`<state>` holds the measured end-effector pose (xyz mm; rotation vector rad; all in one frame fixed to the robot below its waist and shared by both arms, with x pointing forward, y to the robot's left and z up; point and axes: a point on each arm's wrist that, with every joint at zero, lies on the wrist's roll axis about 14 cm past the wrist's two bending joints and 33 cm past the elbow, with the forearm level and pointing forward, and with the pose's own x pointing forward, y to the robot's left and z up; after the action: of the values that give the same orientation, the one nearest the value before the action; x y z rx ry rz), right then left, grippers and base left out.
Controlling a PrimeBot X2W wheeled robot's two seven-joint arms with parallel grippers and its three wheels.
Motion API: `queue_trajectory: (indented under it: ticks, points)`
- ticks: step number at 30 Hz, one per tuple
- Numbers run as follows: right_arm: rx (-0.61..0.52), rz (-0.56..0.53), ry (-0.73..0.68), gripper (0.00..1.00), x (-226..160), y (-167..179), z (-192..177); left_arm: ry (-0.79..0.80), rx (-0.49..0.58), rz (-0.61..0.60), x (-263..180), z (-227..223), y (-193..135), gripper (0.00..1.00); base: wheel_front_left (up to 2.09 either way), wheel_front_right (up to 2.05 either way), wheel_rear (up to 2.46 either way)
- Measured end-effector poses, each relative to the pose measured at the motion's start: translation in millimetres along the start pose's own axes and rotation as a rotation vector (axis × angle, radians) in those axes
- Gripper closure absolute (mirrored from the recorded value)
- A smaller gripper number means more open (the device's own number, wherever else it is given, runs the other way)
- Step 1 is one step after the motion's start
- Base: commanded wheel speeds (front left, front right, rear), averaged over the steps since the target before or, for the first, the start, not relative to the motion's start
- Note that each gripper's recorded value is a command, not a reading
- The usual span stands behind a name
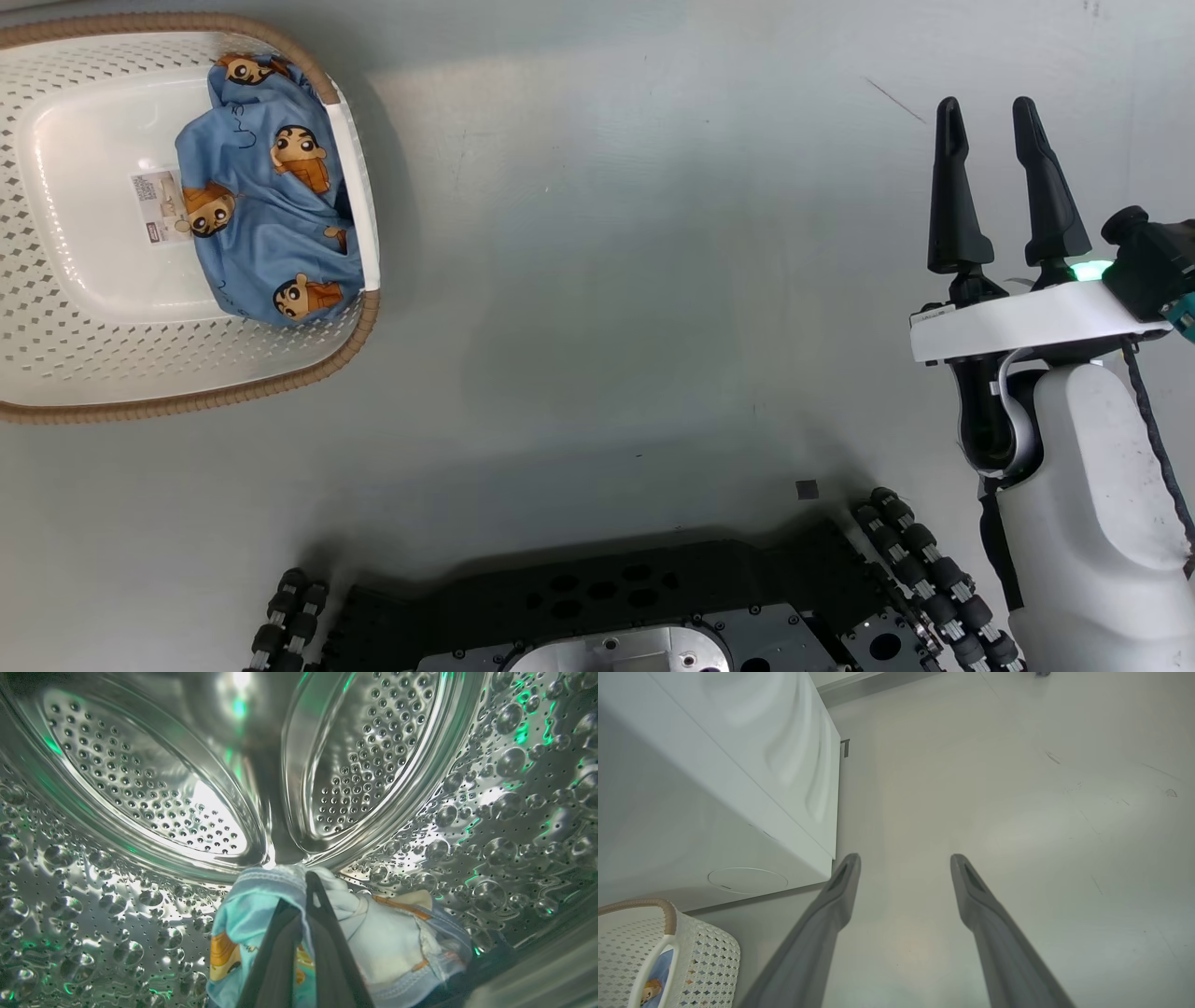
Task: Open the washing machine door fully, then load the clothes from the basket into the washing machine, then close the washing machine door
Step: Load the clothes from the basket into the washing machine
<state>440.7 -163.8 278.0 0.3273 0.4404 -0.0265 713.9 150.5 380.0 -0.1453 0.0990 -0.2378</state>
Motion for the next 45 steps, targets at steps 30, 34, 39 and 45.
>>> queue_trajectory:
  ticks: [30, 34, 39, 45]
  points:
    - [-0.016, 0.028, -0.098, 0.0, 4, 11, 38, 0.07, -0.045, 0.048, -38, -14, -1, 0.0, 0.0, 0.0, 0.0]
    - [-0.019, 0.038, -0.121, 0.0, 2, 15, 48, 0.1, -0.049, 0.065, -56, -20, 0, 0.0, 0.0, 0.0, 0.0]
    - [-0.018, 0.055, -0.15, 0.0, -3, 23, 61, 0.113, -0.056, 0.077, -76, -17, -2, 0.0, 0.0, 0.0, 0.0]
    - [-0.017, 0.078, -0.181, 0.0, -12, 32, 76, 0.101, -0.063, 0.103, -96, -2, 1, 0.0, 0.0, 0.0, 0.0]
